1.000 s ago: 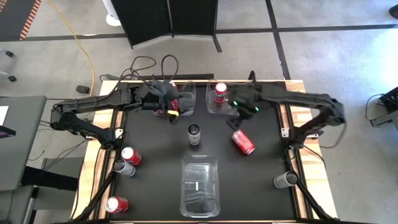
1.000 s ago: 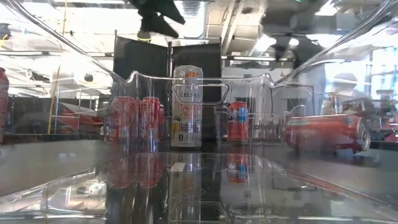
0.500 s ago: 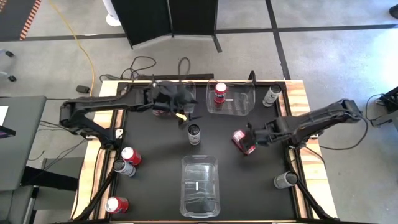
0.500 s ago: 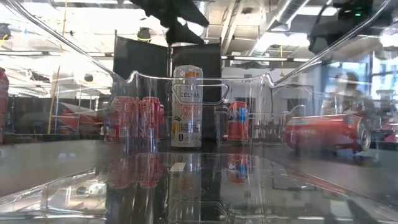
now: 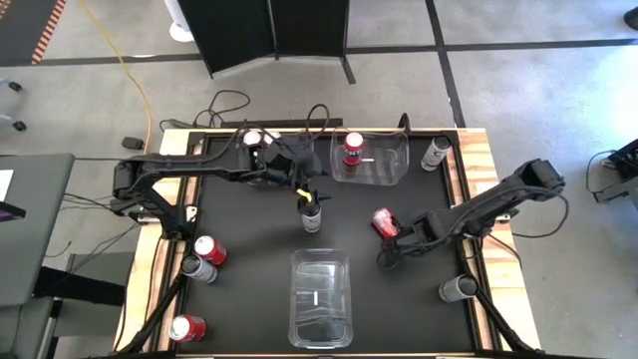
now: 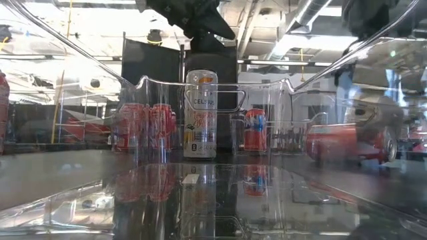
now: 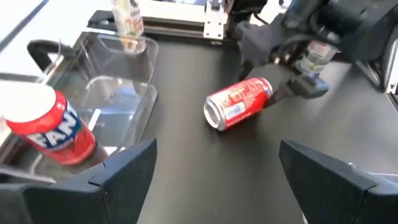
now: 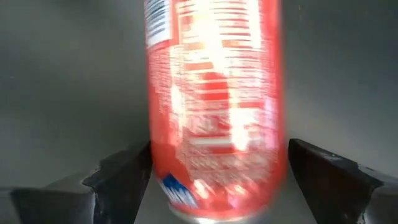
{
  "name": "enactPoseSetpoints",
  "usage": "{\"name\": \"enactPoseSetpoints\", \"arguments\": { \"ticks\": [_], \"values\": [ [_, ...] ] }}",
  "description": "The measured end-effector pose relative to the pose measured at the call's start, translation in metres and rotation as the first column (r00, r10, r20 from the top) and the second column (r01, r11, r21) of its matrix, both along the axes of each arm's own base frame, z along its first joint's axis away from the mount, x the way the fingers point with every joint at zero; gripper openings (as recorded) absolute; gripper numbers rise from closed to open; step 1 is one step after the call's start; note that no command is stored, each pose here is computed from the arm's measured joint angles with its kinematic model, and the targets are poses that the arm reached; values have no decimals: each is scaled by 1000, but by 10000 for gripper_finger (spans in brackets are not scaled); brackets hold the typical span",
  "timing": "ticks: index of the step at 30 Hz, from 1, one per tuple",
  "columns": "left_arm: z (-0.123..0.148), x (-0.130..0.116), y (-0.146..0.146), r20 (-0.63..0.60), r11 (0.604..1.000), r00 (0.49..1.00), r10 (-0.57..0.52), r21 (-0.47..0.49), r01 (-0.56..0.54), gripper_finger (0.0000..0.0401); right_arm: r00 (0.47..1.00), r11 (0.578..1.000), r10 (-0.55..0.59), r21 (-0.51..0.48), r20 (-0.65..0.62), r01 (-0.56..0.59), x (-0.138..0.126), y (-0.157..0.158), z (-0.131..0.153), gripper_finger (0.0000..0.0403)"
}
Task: Sort soda cans
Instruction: Put the orange soda can into the right transparent bin
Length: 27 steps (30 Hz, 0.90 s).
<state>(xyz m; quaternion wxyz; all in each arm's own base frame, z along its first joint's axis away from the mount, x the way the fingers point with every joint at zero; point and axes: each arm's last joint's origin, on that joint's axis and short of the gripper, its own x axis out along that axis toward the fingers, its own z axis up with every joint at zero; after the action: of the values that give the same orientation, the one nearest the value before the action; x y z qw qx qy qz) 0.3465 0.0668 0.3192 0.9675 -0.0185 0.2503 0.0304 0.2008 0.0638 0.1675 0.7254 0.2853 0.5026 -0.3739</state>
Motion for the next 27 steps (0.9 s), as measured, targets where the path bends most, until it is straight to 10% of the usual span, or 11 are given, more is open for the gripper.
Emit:
{"name": "enactPoseSetpoints", "arguments": {
  "ticks": [10, 27],
  "values": [
    [2, -1, -6, -7, 994, 998, -65, 88, 66, 336, 989, 991, 136, -12, -51, -137, 15, -5, -10, 302],
    [10, 5, -21, 104, 986, 985, -136, -80, 144, 337, 853, 889, 447, -245, 270, -388, 57, -35, 122, 300]
  ]
}}
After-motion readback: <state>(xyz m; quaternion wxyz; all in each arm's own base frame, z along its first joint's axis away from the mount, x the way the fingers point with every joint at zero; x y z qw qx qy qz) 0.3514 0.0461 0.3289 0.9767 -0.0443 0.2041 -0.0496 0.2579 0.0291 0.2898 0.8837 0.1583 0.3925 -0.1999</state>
